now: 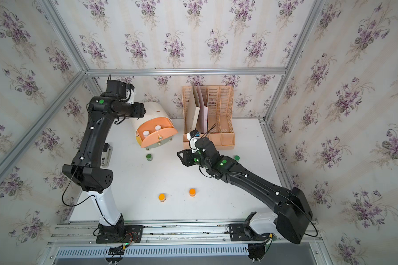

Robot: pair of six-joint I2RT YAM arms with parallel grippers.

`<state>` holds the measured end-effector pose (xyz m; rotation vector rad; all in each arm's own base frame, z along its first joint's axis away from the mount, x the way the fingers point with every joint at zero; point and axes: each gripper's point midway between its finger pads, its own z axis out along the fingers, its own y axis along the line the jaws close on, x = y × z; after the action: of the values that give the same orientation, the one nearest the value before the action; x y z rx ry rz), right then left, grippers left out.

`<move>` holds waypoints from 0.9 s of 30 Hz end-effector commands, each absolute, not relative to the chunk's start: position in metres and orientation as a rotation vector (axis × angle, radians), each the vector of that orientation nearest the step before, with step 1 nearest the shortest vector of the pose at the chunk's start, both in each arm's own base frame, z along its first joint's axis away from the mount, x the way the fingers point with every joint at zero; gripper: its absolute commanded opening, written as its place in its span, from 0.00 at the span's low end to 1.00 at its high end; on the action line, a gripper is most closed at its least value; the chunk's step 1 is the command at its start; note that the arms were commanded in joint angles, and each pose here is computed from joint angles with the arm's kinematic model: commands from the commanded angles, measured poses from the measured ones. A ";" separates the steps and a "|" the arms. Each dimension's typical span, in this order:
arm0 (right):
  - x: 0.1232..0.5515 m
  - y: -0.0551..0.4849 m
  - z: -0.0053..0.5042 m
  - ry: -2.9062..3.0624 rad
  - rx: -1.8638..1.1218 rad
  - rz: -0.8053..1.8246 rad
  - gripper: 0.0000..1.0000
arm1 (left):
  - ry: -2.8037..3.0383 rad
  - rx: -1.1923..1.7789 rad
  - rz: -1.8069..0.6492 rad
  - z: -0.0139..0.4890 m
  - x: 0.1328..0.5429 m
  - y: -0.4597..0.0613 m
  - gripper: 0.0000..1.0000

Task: Put the paint cans in the drawer according to color
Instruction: Close the drawer in the storage box.

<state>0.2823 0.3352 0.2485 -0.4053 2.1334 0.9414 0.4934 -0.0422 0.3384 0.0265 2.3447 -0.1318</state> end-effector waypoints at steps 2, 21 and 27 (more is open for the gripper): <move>0.296 0.357 0.270 2.019 -0.450 0.984 0.50 | 2.217 0.073 -0.271 0.349 0.526 -0.033 0.79; 0.330 0.403 0.265 1.910 -0.480 1.023 0.43 | 2.107 0.010 -0.466 0.294 0.604 0.012 0.99; 0.343 0.418 0.257 1.919 -0.481 1.021 0.35 | 2.103 0.021 -0.459 0.286 0.614 0.015 0.99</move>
<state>0.3377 0.4111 0.2481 -0.4800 1.9645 1.0023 0.6064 0.0156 0.2768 -0.0222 2.1513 -0.4643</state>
